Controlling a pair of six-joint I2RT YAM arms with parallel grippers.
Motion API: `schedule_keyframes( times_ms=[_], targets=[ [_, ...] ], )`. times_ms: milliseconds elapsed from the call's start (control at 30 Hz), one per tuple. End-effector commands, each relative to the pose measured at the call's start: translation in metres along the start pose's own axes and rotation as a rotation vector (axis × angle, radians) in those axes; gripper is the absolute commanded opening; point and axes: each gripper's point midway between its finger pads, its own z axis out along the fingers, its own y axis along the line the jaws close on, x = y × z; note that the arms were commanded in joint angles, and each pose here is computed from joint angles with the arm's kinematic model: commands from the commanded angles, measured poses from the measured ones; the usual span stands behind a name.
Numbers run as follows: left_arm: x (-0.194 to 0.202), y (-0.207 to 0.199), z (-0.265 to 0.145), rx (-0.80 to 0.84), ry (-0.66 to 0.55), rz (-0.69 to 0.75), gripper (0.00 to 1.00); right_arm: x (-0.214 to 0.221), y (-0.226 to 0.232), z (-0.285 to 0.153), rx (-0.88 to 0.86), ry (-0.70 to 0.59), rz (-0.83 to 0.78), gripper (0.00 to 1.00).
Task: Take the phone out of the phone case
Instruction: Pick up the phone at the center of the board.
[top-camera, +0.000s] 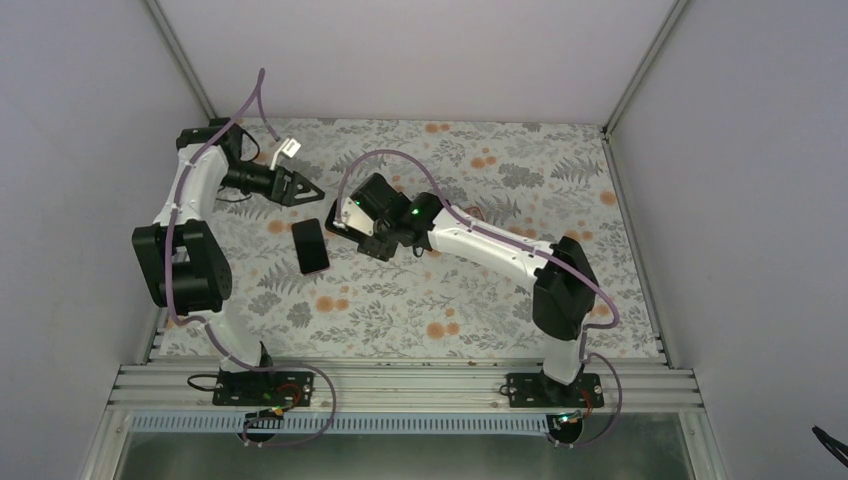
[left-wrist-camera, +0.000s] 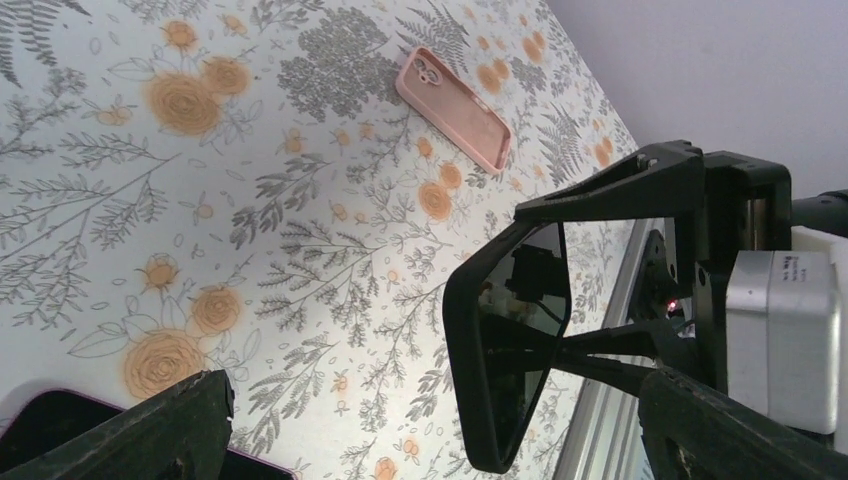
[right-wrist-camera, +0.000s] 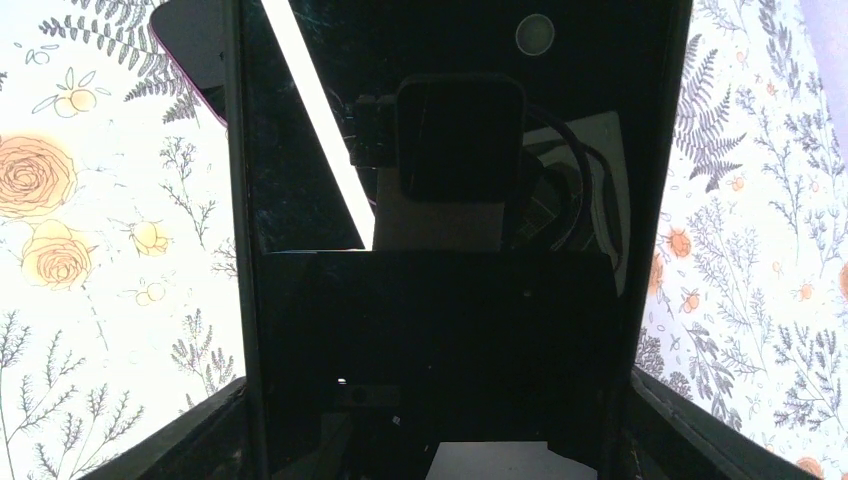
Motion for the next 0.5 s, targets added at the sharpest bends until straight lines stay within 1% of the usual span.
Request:
schedule_keyframes(
  times_ms=[0,267,467],
  targets=[
    [0.003,-0.011,0.001,0.050,-0.024,0.009,1.00,-0.028,-0.021,-0.026,0.073,-0.116,0.013,0.50],
    [0.011,-0.007,0.011,0.087,-0.010,-0.046,1.00,-0.044,-0.027,-0.027,0.086,-0.142,0.021,0.49],
    [0.013,-0.013,0.019,0.119,0.000,-0.078,1.00,-0.060,-0.031,-0.029,0.089,-0.169,0.018,0.49]
  ],
)
